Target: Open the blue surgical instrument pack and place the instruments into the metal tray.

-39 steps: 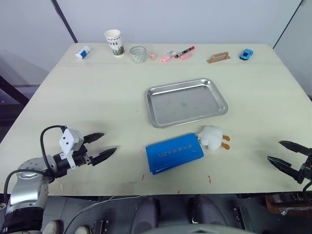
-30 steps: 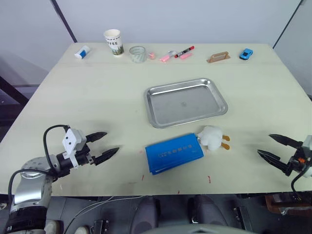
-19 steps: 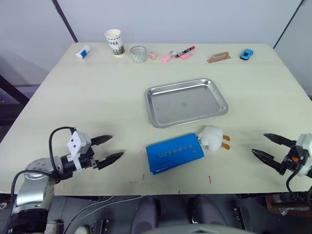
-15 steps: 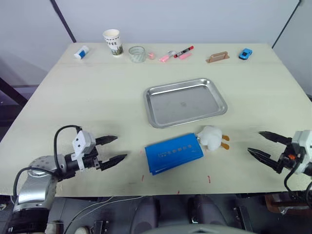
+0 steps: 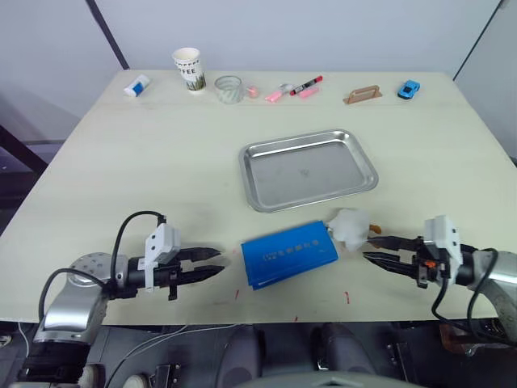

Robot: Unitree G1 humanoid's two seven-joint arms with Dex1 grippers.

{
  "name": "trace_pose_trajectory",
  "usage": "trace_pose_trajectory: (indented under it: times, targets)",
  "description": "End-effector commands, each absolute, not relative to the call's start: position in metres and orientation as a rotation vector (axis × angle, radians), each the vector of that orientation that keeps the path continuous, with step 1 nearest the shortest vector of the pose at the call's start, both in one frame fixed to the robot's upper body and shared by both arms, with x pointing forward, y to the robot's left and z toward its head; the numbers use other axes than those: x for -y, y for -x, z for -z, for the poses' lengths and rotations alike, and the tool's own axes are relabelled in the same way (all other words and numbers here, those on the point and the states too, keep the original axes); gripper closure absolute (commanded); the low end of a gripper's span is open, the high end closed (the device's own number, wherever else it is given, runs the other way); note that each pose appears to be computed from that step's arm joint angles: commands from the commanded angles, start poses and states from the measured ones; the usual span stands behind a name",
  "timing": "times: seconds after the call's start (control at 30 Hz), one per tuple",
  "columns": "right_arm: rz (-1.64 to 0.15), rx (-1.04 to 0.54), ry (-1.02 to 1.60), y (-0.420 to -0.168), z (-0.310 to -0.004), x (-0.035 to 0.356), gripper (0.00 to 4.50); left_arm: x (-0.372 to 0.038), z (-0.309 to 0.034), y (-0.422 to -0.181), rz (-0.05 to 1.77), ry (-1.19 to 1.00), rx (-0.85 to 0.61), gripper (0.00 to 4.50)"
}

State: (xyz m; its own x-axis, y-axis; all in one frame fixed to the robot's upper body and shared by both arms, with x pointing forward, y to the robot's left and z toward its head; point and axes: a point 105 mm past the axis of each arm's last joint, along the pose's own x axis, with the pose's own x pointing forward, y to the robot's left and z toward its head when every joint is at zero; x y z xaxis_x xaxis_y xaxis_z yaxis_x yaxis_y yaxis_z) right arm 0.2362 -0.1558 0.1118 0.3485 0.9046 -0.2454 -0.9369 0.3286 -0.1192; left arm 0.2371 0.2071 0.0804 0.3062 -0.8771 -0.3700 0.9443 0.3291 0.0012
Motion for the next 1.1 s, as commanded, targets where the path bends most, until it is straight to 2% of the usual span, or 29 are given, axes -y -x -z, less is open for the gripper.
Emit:
trace_pose_trajectory:
  times: [0.03,0.07,0.57,1.1]
  targets:
    - [-1.233,-0.127,0.333,-0.240,-0.108,0.145,4.50,-0.196,-0.083,-0.238,1.272,-0.256,-0.311,4.26]
    - [-1.240,-0.131,0.343,-0.241,-0.106,0.143,4.50,-0.194,-0.083,-0.239,1.278,-0.255,-0.311,4.38]
    - [-1.162,-0.091,0.475,-0.271,-0.092,0.120,4.50,-0.175,-0.066,-0.248,1.343,-0.278,-0.303,4.38]
    - [-1.212,-0.105,0.427,-0.262,-0.097,0.113,4.50,-0.154,-0.063,-0.266,1.364,-0.258,-0.251,4.38]
